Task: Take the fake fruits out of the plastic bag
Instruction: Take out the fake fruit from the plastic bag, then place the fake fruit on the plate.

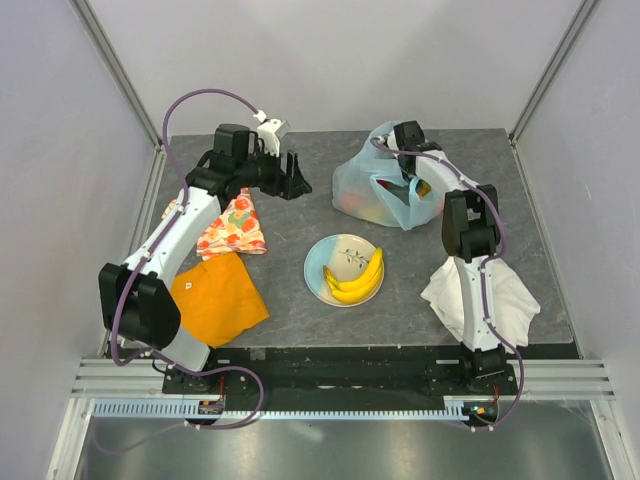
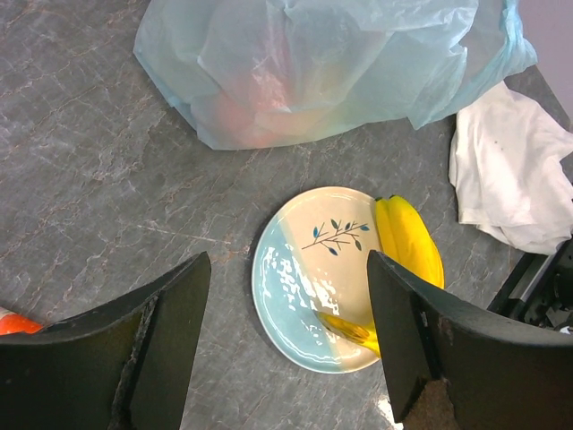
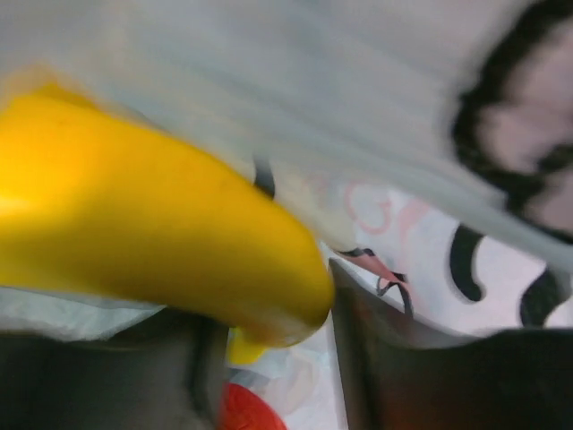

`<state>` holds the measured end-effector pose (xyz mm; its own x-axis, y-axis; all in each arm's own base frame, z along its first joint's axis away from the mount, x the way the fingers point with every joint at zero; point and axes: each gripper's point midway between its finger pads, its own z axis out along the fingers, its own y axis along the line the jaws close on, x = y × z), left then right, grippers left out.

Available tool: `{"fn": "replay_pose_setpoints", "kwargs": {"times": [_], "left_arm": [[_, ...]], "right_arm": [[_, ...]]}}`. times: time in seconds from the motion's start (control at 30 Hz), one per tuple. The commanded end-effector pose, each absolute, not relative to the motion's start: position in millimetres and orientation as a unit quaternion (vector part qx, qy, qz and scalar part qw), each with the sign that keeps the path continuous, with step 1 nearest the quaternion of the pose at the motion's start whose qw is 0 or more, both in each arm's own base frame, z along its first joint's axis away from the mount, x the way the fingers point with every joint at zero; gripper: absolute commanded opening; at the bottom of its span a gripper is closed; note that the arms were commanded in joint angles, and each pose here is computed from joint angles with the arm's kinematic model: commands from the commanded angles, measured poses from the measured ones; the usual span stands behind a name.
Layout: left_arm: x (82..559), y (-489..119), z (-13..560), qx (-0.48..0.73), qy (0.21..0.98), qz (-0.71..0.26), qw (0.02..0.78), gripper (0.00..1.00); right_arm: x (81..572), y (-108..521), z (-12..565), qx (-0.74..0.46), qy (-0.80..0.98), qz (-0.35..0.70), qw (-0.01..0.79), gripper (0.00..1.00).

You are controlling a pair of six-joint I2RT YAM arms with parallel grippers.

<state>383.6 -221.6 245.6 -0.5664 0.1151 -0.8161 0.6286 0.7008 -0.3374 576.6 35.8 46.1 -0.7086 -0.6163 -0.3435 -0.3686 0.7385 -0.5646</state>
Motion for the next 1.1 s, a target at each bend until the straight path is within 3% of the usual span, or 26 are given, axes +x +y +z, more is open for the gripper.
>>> {"fn": "replay_pose_setpoints", "kwargs": {"times": [0.0,0.03,0.13,0.33,0.57,0.8,0.93,1.07], "left_arm": [[381,-227,267,0.228,0.81,-0.327,0.431,0.78],[381,-227,268,0.229,0.808,-0.326,0.433,0.78],[382,-226,272,0.23,0.806,-0.322,0.44,0.78],[393,-229,284,0.234,0.799,-0.318,0.454,0.78],[401,-235,297,0.236,0.79,-0.331,0.46,0.78],[398,-242,306,0.25,0.778,-0.351,0.457,0.78],[390,-243,307,0.269,0.77,-0.355,0.457,0.78],[387,-236,311,0.278,0.768,-0.335,0.47,0.78]], "right_arm": [[588,35,79,-0.249,0.888,-0.227,0.314,0.39],[588,38,86,-0.249,0.886,-0.219,0.323,0.31],[578,46,150,-0.232,0.874,-0.196,0.379,0.18],[511,58,216,-0.236,0.88,-0.131,0.392,0.06],[425,50,208,-0.251,0.911,-0.099,0.31,0.04],[388,26,216,-0.261,0.914,-0.14,0.278,0.04],[364,56,260,-0.349,0.876,-0.046,0.331,0.05],[306,111,298,-0.494,0.782,0.088,0.371,0.1]]}}
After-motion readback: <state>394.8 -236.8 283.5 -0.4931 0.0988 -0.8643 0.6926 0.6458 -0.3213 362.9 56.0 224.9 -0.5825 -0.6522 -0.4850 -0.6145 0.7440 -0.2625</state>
